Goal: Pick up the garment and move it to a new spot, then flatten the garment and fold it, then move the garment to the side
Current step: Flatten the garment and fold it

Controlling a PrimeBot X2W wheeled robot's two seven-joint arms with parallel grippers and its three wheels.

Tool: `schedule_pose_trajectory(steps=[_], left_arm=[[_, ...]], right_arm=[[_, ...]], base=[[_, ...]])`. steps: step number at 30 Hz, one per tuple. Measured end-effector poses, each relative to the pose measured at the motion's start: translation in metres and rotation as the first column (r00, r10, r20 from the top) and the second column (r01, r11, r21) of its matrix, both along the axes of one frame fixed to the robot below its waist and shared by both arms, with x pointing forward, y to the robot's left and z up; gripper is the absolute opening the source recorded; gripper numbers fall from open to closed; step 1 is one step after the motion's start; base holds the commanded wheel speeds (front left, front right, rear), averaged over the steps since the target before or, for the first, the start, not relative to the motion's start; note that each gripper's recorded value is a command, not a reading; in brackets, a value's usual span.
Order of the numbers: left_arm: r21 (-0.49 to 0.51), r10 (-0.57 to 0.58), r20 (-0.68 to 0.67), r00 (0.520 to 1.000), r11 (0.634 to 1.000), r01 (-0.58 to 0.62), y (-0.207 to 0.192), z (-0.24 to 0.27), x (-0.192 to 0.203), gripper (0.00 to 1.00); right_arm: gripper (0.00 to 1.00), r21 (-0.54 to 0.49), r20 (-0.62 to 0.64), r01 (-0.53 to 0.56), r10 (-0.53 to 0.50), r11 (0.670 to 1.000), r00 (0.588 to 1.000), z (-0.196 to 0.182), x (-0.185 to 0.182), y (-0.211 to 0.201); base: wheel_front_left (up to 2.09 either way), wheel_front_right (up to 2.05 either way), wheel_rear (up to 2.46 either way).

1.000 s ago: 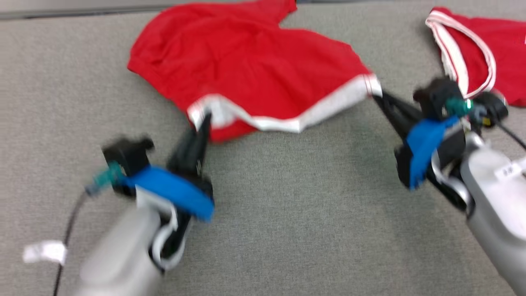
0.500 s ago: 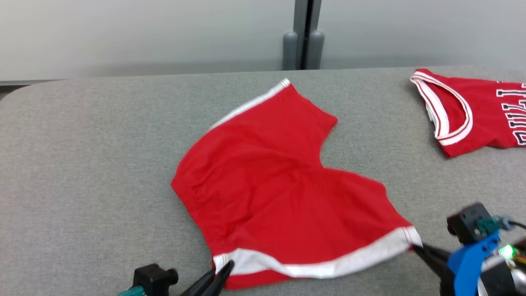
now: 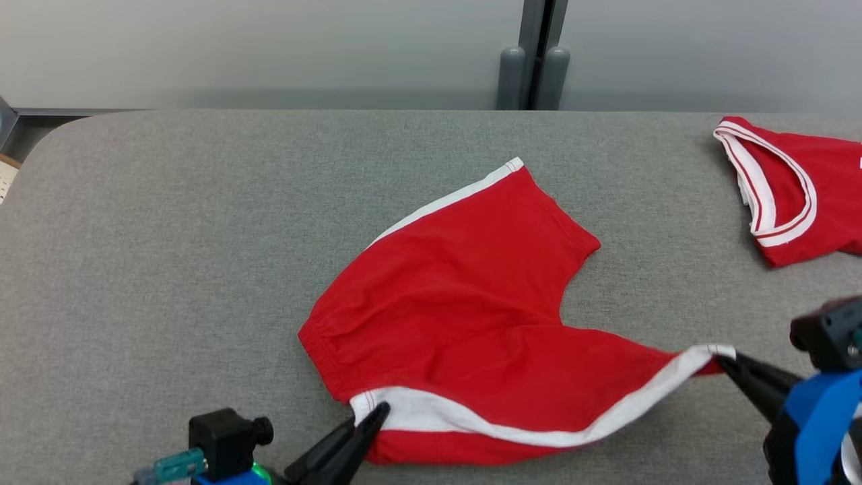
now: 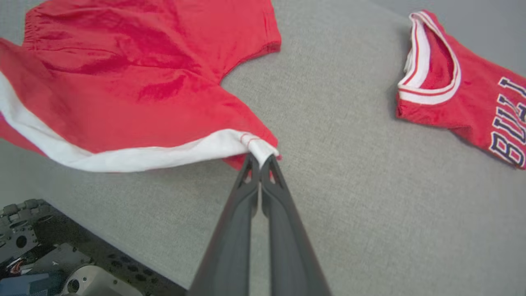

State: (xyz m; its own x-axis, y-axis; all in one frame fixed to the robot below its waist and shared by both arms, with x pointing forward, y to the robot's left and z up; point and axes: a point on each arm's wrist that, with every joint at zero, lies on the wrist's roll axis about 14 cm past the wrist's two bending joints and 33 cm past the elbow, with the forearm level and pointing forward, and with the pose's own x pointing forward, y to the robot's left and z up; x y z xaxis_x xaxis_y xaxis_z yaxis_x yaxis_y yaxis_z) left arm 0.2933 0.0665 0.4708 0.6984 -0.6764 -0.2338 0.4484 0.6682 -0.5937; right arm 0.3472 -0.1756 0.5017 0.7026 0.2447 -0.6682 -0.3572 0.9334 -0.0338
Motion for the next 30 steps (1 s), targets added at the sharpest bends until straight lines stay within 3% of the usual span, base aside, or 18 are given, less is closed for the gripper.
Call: schedule_pose_trajectory(steps=[8,13,19,30], left_arm=[[-0.068,0.166,0.043,0.985,0.984,-0.163,0.013,-0.003,0.052,0.0],[-0.174,0.34,0.036,0.94,0.928,-0.329,0.031,-0.003,0.087,0.0],[-0.165,0.483,-0.009,0.875,0.863,-0.478,0.056,-0.026,0.112,0.0],[-0.126,0.564,-0.048,0.824,0.815,-0.566,0.067,-0.049,0.128,0.0]], right_arm=[[0.0,-0.049,0.16,-0.142,0.148,0.989,0.976,0.009,0.086,0.022],[0.0,-0.07,0.198,-0.188,0.198,0.98,0.96,0.003,0.141,0.037],[0.0,-0.047,0.186,-0.236,0.241,0.971,0.953,-0.018,0.194,0.067],[0.0,-0.005,0.144,-0.283,0.281,0.959,0.949,-0.065,0.244,0.116]], base=[[0.0,0.0,0.0],[0.0,0.0,0.0],[0.0,0.0,0.0],[0.0,0.0,0.0]])
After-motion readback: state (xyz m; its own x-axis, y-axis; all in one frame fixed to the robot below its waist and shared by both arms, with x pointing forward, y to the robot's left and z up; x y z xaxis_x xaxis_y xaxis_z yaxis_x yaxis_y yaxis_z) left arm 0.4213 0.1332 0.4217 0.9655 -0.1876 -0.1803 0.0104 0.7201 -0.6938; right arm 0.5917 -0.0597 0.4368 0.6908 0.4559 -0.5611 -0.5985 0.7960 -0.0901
